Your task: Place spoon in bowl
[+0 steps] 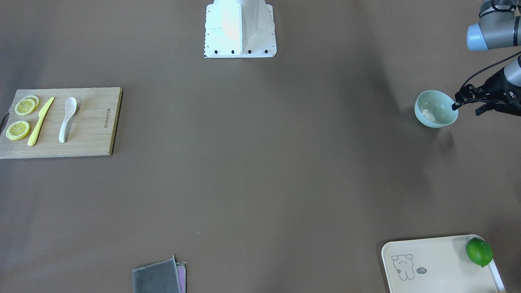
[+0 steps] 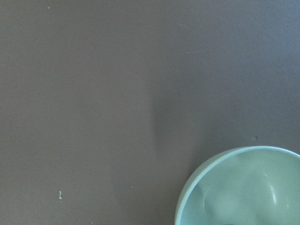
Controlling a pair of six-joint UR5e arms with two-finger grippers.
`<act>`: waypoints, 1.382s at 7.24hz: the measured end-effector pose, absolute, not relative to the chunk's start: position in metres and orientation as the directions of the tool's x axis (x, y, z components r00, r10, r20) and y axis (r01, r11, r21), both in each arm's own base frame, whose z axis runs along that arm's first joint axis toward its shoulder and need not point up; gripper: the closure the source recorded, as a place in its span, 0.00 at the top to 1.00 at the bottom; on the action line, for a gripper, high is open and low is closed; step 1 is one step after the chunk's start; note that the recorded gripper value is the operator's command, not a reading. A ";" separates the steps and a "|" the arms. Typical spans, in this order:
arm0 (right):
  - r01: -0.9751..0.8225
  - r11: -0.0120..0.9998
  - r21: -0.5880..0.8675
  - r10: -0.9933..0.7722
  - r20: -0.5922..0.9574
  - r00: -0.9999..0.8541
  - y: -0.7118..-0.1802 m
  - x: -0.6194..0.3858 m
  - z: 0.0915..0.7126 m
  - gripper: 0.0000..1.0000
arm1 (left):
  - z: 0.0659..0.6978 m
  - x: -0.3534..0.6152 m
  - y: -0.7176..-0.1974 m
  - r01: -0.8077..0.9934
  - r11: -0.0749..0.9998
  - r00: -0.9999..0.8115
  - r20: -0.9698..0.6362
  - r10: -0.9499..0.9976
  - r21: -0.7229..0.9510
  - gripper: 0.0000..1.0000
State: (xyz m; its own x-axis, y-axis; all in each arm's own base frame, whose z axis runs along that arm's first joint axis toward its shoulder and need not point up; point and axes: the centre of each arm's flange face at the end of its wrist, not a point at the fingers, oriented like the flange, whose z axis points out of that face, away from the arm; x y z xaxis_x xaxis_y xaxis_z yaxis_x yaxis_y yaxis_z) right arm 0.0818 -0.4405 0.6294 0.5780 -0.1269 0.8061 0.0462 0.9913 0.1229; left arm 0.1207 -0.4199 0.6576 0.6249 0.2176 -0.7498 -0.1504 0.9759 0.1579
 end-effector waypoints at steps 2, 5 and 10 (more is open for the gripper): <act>0.047 0.991 0.124 -0.128 0.806 0.578 -0.439 0.082 0.629 1.00 | 0.661 0.129 -0.416 -0.170 0.972 0.618 -0.751 0.233 0.161 0.74; 0.047 0.991 0.125 -0.129 0.804 0.580 -0.438 0.082 0.629 1.00 | 0.665 0.137 -0.411 -0.188 0.966 0.604 -0.754 0.256 0.177 0.24; 0.036 0.990 0.139 -0.134 0.800 0.585 -0.438 0.082 0.612 0.99 | 0.643 0.146 -0.420 -0.137 0.976 0.589 -0.778 0.217 0.168 0.00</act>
State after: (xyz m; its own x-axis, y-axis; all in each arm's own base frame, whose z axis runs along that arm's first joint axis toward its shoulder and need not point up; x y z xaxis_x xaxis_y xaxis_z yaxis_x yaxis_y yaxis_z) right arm 0.0820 -0.4384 0.6124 0.5855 -0.1336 0.7996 0.0356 0.9896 0.1393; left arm 0.1464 -0.4203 0.6429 0.5891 0.2171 -0.7783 -0.1372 0.9761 0.1684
